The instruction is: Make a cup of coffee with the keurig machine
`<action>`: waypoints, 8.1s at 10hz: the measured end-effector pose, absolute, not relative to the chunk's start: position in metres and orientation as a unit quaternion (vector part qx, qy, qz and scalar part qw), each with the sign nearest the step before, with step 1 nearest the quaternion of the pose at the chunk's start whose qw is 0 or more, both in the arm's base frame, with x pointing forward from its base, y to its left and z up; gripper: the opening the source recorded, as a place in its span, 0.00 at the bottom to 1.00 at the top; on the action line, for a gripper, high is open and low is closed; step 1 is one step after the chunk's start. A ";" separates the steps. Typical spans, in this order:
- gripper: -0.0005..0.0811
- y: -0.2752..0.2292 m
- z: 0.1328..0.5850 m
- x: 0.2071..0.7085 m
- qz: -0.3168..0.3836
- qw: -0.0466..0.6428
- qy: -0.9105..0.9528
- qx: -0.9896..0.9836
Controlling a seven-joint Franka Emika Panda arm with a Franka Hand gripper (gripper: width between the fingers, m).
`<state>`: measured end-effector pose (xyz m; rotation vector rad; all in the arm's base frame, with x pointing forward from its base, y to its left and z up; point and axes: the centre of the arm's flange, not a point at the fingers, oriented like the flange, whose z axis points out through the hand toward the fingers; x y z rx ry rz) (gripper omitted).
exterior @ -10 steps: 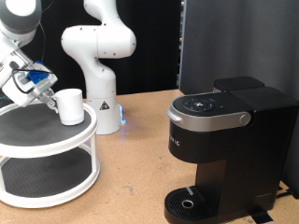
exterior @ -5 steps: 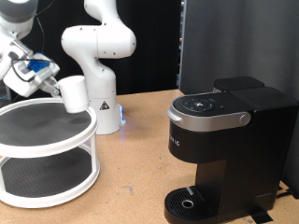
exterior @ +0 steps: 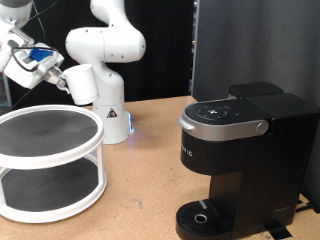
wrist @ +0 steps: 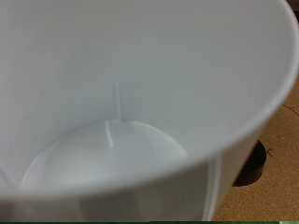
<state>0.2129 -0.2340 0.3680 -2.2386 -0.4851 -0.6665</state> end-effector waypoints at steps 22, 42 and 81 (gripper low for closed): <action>0.09 -0.113 0.337 0.336 -0.256 0.305 -0.111 -0.911; 0.09 -0.085 0.244 0.377 -0.218 0.279 -0.087 -0.931; 0.09 0.006 0.188 0.433 -0.262 0.265 -0.109 -0.921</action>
